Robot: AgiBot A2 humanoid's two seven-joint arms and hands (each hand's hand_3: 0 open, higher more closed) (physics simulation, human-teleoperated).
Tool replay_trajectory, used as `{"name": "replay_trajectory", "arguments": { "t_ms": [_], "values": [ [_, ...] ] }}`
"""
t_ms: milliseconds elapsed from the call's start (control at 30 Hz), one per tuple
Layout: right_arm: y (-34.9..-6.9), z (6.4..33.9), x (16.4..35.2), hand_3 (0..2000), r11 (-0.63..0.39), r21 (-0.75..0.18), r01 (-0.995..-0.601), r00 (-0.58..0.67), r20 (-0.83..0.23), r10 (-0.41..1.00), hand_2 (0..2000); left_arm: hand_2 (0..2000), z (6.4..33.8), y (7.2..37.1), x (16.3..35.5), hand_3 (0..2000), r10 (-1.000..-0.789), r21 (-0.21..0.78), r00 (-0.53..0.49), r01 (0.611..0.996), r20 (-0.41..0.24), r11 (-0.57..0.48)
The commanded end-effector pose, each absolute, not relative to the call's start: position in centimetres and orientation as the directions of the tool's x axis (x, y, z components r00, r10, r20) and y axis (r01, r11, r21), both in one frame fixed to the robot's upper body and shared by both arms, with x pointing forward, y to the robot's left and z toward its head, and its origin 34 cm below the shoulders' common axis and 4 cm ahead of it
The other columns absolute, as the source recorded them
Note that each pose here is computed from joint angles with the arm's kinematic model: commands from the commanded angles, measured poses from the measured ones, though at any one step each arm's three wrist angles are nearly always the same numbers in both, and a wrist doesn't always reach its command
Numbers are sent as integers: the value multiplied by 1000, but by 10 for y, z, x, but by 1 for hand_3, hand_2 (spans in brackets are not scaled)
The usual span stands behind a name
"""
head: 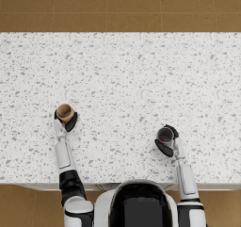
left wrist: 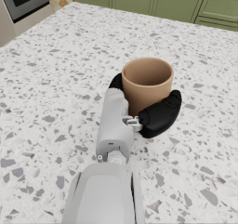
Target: Pick up two cups and pour the berry on the right into the cup on the left
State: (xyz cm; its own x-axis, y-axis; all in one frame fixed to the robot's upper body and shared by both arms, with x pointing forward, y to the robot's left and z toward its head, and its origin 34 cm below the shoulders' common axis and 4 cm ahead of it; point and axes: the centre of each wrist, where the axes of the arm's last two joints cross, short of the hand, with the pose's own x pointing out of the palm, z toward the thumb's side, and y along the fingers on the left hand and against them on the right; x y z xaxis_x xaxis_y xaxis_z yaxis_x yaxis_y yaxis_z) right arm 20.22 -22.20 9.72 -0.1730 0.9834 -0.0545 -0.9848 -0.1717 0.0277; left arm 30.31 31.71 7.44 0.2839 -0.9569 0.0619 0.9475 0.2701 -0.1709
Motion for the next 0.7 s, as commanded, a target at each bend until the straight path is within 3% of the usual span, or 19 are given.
{"name": "replay_trajectory", "arguments": {
  "t_ms": [33,133,400,567,700],
  "values": [
    [-219,111,203,1280,-183,-26,-983,-182,-56,982,2000,2000,97,317,300,1280,-959,-74,277,959,68,272],
    [-216,132,206,1280,-181,-110,-977,-176,-56,983,2000,2000,123,304,294,1280,-971,39,231,972,59,233],
    [-197,177,231,1280,-210,-290,-934,-208,-36,977,2000,2000,158,244,274,1280,-1000,197,15,980,2,15],
    [-186,207,249,1280,-215,-399,-891,-226,-21,974,2000,2000,165,207,267,1280,-992,227,-122,966,-23,-124],
    [-170,226,266,1280,-237,-446,-863,-205,-119,972,2000,2000,168,182,260,1280,-971,245,-181,945,-155,-216]
  ]
}}
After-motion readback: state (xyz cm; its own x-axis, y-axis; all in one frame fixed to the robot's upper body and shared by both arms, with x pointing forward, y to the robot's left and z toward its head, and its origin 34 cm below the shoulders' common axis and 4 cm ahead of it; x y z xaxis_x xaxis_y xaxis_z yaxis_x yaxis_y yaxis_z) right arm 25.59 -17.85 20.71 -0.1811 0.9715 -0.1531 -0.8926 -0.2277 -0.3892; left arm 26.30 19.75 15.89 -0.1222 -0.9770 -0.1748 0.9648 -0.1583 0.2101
